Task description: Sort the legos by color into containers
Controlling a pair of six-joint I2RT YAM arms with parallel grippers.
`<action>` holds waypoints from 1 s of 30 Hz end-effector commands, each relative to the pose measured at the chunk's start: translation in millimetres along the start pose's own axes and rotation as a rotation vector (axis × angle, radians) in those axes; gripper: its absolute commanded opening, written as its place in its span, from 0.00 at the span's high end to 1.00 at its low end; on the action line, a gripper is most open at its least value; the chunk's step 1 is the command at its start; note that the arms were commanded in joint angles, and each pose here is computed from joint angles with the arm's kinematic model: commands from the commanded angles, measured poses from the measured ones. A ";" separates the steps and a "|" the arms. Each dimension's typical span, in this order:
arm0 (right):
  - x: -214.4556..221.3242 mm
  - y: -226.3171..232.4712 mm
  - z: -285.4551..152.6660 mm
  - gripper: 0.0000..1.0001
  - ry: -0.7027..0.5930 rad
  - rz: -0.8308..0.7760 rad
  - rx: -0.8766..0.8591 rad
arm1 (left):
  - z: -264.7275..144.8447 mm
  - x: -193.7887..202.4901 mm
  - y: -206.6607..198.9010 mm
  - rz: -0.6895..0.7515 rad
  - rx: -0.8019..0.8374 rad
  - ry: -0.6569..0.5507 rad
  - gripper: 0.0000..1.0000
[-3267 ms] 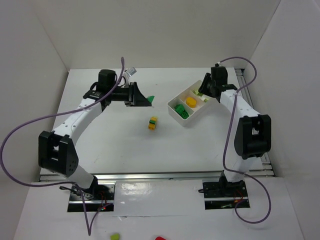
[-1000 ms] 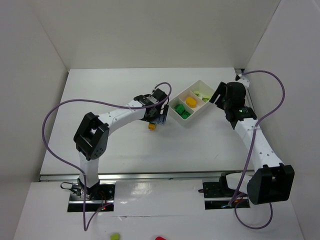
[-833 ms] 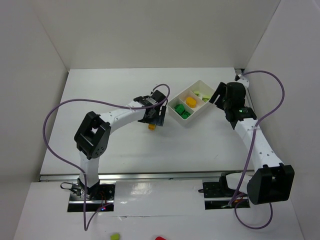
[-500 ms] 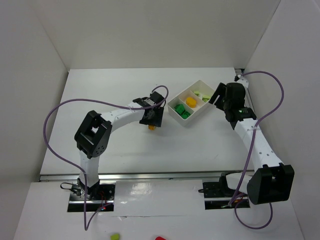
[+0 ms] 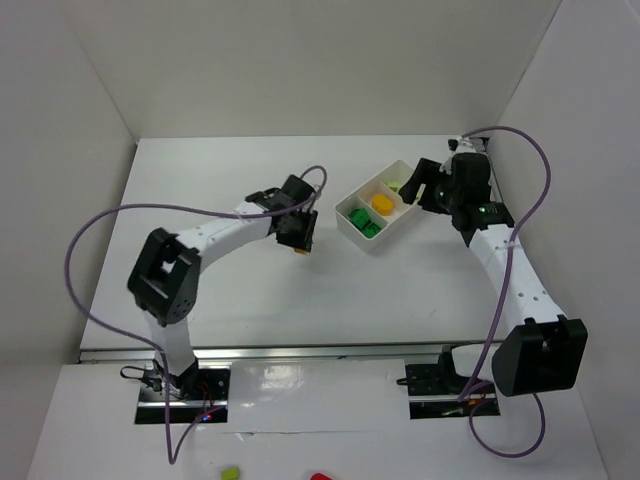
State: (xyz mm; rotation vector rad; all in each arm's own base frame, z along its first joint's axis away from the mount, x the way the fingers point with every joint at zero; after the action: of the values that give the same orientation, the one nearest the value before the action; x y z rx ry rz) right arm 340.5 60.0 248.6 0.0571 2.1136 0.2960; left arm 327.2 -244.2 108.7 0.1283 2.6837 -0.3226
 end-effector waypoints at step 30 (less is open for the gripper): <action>-11.9 211.1 -36.0 0.17 0.031 -0.391 -1.228 | -197.1 -19.9 -34.6 0.264 1.200 -0.048 1.00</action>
State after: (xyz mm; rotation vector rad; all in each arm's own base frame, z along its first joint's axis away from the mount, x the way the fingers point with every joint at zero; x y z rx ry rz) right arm 301.7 243.5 297.8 -0.9737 1.7505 1.2503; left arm 268.1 -229.4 277.6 0.6613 2.1463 -1.6924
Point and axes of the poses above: each gripper's point midway between its finger pads, its own z axis out along the fingers, its own y axis along the line the jaws close on, x = y × z, the point moved 4 cm from there along -z, back along the fingers, and after that the axes turned 11 degrees about -z, right-handed, at the moved point
